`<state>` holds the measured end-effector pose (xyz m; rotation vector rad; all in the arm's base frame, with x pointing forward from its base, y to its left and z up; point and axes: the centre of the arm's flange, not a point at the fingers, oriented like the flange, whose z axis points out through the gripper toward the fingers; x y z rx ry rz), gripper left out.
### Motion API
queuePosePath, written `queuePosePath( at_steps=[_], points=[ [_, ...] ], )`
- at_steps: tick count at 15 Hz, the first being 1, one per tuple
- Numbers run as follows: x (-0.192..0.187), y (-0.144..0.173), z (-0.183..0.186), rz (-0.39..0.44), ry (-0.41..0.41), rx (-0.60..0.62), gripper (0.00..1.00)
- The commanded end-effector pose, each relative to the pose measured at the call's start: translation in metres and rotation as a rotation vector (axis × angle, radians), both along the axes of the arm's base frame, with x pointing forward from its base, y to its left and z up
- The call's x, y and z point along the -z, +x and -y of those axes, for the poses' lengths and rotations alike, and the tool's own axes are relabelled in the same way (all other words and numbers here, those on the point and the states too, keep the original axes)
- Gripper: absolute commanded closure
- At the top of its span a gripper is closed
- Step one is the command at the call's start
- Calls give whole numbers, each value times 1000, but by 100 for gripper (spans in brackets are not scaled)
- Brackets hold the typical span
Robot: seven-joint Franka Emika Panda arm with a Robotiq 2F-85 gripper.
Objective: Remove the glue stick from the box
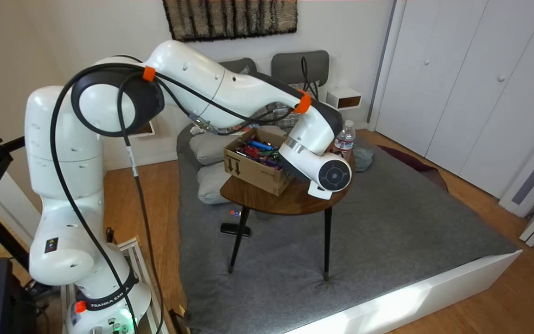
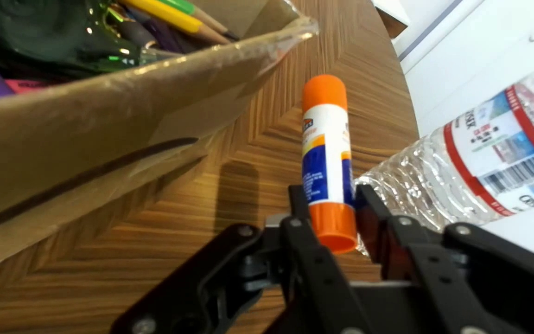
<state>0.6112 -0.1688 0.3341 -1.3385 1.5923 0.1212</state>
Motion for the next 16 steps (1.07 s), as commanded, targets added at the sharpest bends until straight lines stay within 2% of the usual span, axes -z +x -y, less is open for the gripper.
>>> queuePosePath(
  at_steps=[1, 4, 7, 8, 9, 10, 12, 15, 16],
  points=[
    [6, 3, -10, -39, 11, 11, 92],
    [11, 3, -12, -52, 11, 10, 89],
    [10, 2, -13, -49, 10, 6, 51],
    [9, 2, -14, -47, 9, 5, 43],
    [7, 2, -14, -45, 10, 3, 43],
    [6, 2, -15, -41, 9, 0, 33],
    [-1, 2, -19, -31, 11, -14, 19],
    [-17, -1, -28, -12, 14, -61, 1],
    [-24, -3, -31, -6, 11, -79, 0]
  ],
)
